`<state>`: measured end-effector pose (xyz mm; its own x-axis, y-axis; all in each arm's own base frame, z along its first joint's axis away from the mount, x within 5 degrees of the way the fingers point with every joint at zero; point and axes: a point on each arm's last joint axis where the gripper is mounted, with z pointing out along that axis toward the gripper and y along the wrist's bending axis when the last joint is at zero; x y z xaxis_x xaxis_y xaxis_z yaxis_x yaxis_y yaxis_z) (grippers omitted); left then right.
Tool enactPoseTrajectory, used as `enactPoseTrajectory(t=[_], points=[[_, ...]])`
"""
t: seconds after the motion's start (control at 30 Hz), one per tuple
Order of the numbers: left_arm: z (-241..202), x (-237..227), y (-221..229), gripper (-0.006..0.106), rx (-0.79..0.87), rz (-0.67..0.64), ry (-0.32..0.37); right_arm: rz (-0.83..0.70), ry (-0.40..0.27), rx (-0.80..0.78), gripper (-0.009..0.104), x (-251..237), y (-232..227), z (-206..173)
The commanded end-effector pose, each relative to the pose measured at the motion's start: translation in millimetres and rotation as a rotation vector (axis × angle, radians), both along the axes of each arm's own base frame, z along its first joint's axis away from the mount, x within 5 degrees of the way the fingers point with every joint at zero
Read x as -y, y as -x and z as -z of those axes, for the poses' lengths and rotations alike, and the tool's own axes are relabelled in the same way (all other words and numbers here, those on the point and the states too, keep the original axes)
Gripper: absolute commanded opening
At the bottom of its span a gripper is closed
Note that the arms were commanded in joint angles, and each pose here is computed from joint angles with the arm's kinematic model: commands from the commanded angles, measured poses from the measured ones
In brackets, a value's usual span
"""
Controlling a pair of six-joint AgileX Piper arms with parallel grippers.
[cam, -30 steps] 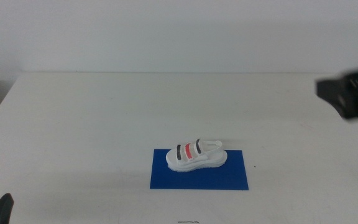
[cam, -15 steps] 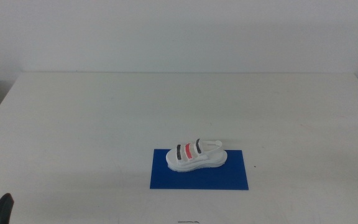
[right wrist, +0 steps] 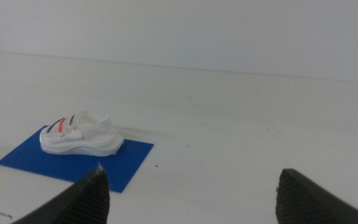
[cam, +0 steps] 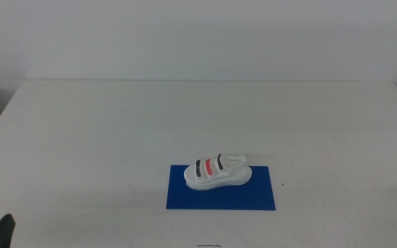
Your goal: Use one arm to grab the shoe from the table and place it on the mat.
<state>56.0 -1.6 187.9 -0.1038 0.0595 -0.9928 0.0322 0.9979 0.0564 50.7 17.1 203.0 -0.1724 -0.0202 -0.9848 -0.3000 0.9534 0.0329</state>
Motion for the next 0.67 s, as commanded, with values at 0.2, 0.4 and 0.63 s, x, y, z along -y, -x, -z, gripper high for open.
enactPoseTrajectory(t=[0.2,0.4,0.63], points=[[-9.7,0.1,1.0,0.094,0.104,0.001,0.026,0.011,-0.015,0.116,0.094,1.6,2.0,-7.2],[-9.7,0.1,1.0,0.094,0.104,0.001,0.026,0.011,-0.003,0.073,0.094,0.9,-0.2,7.8],[-9.7,0.1,1.0,0.094,0.104,0.001,0.026,0.008,0.011,0.030,0.094,0.8,-0.2,14.7]])
